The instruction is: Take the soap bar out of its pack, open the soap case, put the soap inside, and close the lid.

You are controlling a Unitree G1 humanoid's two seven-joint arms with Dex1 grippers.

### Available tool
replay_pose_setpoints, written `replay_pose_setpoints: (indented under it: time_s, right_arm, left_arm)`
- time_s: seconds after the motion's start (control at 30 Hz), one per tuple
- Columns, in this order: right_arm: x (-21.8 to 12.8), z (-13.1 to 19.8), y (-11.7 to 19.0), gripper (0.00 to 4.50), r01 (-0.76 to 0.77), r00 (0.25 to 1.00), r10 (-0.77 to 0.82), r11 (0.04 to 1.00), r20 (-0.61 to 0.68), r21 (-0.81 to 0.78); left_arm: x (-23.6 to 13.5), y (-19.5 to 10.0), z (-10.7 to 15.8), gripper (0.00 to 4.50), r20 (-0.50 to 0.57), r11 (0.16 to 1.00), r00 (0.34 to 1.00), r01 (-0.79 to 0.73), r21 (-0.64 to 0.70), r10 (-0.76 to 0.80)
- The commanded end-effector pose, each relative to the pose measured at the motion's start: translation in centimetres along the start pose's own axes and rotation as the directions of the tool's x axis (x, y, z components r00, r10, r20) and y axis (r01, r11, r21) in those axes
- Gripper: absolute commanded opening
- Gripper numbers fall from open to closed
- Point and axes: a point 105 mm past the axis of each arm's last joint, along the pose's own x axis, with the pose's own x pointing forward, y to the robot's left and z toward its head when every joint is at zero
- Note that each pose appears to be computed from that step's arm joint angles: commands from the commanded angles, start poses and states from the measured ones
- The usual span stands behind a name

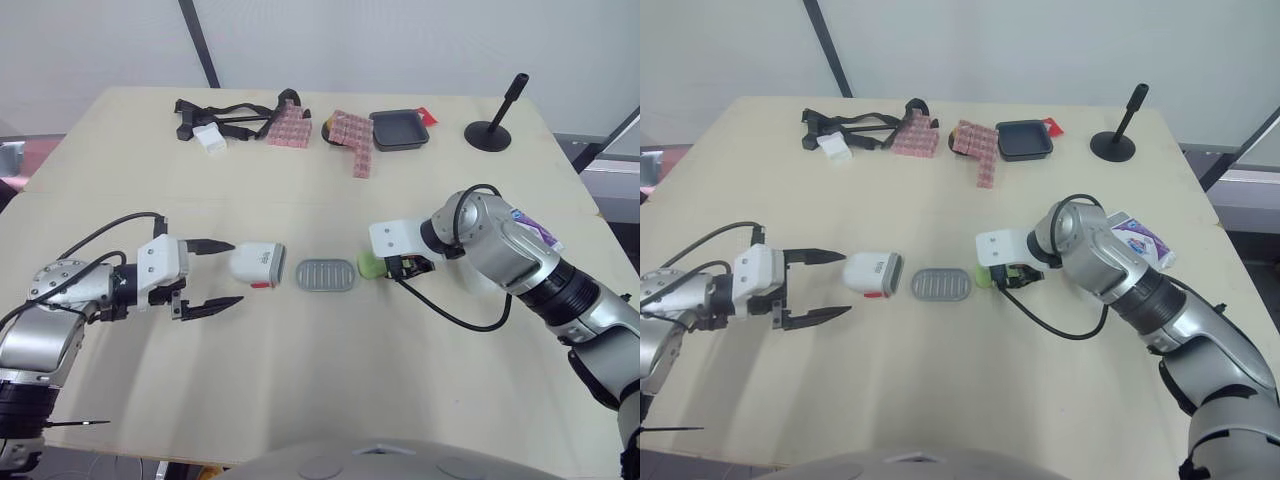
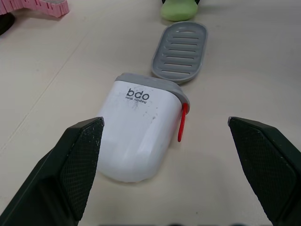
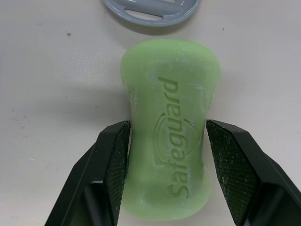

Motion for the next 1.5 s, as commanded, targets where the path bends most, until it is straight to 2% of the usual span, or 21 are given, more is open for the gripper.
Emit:
replay_pose_setpoints:
  time_s: [0.03,0.1,0.23,0.27,0.5,0.8,1.07,1.33,1.5]
  right_arm:
    - [-0.2,0.1,-0.4,2.76,0.015,1.0,-0.015,1.0,-0.009,-0.013]
    - [-0.1,0.1,-0.4,2.76,0.02,1.0,-0.02,1.0,-0.009,-0.01]
    - [0.0,-0.1,-0.3,1.7,0.02,1.0,-0.02,1.0,-0.01,-0.01]
    - [-0.1,-0.1,-0.3,1.67,0.02,1.0,-0.02,1.0,-0.01,-0.011]
    - [-0.7,0.7,-0.8,1.67,0.047,0.999,-0.046,0.999,0.021,-0.022]
    - [-2.1,6.9,-1.7,1.67,0.073,0.962,-0.074,0.997,0.262,0.014]
    - [-0.9,8.1,-1.2,1.67,0.033,0.958,-0.034,0.999,0.286,0.009]
    - [0.2,8.9,-0.2,1.67,-0.02,0.956,0.03,0.999,0.293,-0.036]
    - [0.8,9.1,0.2,1.67,-0.054,0.953,0.052,0.999,0.299,-0.001]
  left_arm:
    - [0.0,0.0,0.7,4.5,0.011,1.0,1.0,-0.004,0.028,0.003]
    - [0.0,0.0,0.7,4.5,0.009,1.0,1.0,-0.005,0.029,0.005]
    - [-0.1,0.0,0.6,4.5,0.006,0.999,1.0,-0.005,0.032,0.005]
    - [-0.1,-0.1,0.6,4.5,0.006,0.999,1.0,-0.005,0.032,0.004]
    - [-0.1,0.0,0.5,4.5,-0.002,0.999,1.0,-0.005,0.034,0.005]
    - [-2.3,1.4,-0.5,4.5,-0.07,0.998,0.995,-0.063,0.031,0.065]
    - [-4.2,2.4,-1.4,4.5,-0.126,0.992,0.985,-0.115,0.046,0.12]
    - [-3.8,1.8,-1.2,4.5,-0.133,0.992,0.984,-0.11,0.068,0.118]
    - [-3.2,1.5,-0.6,4.5,-0.119,0.992,0.987,-0.098,0.076,0.107]
